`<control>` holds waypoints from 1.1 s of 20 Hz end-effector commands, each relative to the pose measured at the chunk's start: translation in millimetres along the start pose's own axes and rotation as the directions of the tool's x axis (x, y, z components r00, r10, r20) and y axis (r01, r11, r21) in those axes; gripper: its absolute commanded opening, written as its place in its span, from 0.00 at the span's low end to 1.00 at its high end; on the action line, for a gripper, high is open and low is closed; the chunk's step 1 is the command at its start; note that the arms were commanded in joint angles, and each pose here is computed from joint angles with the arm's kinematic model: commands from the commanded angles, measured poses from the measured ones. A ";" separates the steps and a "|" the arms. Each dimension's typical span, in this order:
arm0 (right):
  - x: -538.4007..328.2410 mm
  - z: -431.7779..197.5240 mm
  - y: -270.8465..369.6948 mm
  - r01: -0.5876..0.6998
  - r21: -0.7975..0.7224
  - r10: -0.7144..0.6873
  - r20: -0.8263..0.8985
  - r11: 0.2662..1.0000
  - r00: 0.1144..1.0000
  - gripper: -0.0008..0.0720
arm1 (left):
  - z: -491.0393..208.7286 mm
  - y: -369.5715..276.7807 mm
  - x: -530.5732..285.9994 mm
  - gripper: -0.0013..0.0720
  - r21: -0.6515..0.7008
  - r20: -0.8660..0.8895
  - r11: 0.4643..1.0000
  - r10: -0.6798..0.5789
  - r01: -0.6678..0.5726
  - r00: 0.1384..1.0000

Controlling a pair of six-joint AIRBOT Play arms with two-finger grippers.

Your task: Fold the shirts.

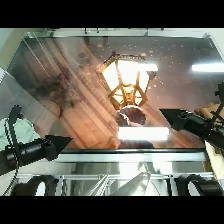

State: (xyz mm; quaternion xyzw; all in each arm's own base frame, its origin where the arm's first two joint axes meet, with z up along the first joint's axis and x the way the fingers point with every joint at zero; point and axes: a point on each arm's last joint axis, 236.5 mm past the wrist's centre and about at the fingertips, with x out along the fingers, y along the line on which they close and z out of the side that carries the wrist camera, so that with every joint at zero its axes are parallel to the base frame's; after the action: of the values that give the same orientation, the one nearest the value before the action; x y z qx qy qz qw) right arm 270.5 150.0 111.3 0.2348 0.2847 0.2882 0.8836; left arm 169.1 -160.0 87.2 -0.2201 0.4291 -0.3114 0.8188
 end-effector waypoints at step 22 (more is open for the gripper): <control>0.0 -0.4 0.2 -0.001 0.000 0.001 -0.001 1.000 1.000 0.04 | 2.5 364.7 -128.1 0.98 -0.195 -0.778 0.338 0.518 -0.921 0.355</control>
State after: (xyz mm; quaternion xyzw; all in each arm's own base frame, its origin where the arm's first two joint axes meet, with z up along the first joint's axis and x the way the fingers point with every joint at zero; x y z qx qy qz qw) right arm 270.6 149.9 111.2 0.2345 0.2847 0.2880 0.8837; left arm 243.4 172.7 -25.6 -0.1126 0.7454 0.2247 0.6175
